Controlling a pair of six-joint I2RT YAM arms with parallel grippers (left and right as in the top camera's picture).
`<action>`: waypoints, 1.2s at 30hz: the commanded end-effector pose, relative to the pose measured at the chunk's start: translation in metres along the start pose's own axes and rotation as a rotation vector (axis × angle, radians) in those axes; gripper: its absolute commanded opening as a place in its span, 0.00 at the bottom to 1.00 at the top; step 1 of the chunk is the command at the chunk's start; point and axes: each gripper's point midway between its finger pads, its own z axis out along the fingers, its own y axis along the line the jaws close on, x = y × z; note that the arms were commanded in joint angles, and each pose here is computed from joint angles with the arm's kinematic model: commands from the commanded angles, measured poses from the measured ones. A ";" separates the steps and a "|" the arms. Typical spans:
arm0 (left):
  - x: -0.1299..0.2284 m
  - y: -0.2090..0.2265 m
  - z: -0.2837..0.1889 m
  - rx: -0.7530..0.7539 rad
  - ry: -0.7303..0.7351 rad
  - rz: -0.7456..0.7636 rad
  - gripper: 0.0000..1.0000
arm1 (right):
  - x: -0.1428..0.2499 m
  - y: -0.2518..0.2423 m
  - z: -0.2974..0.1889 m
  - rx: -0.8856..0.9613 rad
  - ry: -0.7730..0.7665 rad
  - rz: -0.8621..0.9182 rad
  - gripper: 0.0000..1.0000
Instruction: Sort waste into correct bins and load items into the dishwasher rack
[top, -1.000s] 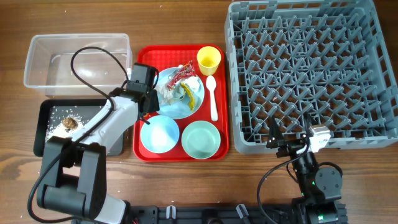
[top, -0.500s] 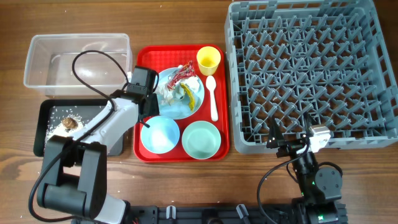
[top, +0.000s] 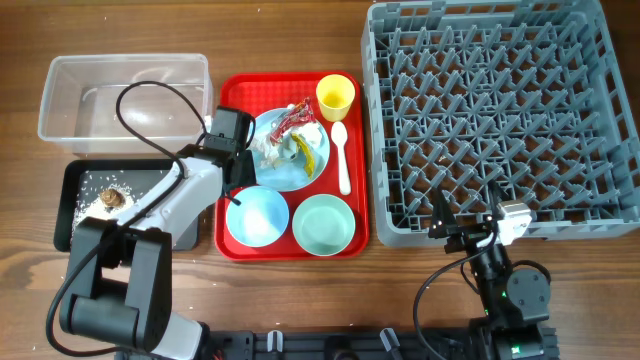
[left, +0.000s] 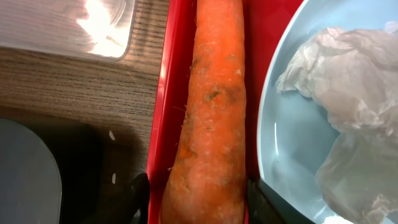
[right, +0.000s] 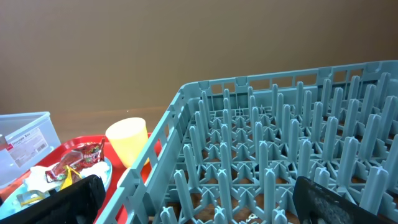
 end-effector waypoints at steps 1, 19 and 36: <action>0.006 0.004 0.006 -0.012 0.019 -0.007 0.52 | -0.001 -0.001 0.000 0.004 -0.005 -0.002 1.00; 0.002 0.002 0.006 -0.004 0.002 -0.011 0.47 | -0.001 -0.001 0.000 0.004 -0.005 -0.003 1.00; 0.010 -0.003 0.019 0.007 0.042 -0.003 0.40 | -0.001 -0.001 0.000 0.004 -0.005 -0.002 1.00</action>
